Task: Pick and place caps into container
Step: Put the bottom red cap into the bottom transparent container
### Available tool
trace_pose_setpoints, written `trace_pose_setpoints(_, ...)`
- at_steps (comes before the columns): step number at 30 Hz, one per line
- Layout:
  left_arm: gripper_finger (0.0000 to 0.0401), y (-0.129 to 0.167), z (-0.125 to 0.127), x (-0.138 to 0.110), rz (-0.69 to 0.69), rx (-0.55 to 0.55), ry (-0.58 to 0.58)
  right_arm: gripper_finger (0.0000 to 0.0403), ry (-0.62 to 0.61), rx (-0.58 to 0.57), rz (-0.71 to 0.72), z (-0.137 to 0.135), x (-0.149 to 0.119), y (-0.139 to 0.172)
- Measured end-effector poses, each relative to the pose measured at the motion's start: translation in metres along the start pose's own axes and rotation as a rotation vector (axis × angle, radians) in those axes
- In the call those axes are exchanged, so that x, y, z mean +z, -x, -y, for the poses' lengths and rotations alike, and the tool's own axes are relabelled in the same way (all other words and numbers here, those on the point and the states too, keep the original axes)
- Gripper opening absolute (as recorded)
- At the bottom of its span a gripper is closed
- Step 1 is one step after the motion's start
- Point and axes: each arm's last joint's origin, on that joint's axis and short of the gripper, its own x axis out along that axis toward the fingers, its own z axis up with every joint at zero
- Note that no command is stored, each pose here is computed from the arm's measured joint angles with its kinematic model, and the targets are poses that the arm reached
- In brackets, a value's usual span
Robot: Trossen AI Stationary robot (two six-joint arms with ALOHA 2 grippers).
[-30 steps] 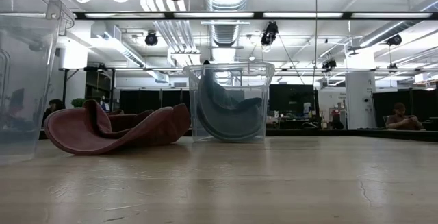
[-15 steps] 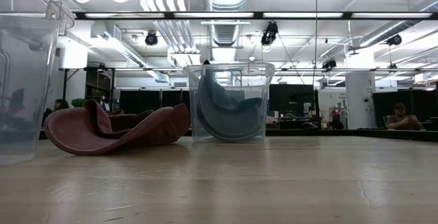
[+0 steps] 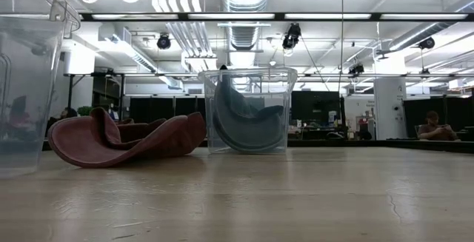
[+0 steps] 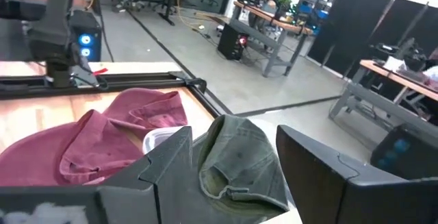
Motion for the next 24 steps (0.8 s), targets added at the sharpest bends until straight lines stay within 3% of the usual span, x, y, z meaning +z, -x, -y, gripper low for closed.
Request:
trace_pose_setpoints(10, 0.0005, -0.017, -0.007, -0.001, -0.155, 0.229, -0.014, 0.0208, -0.059, -0.043, -0.004, 0.007, 0.001, -0.009)
trace_pose_setpoints(14, 0.0005, -0.025, -0.002, 0.004, -0.172, 0.203, -0.042, 0.0208, -0.053, -0.047, 0.000, 0.008, 0.001, -0.010)
trace_pose_setpoints(20, 0.0009, -0.034, 0.004, 0.009, -0.240, 0.169, 0.010, 0.0208, -0.019, -0.047, 0.001, 0.008, 0.001, -0.010)
trace_pose_setpoints(24, 0.0010, -0.039, 0.006, 0.010, -0.249, 0.187, -0.036, 0.0208, 0.000, -0.047, 0.001, 0.008, 0.002, -0.010)
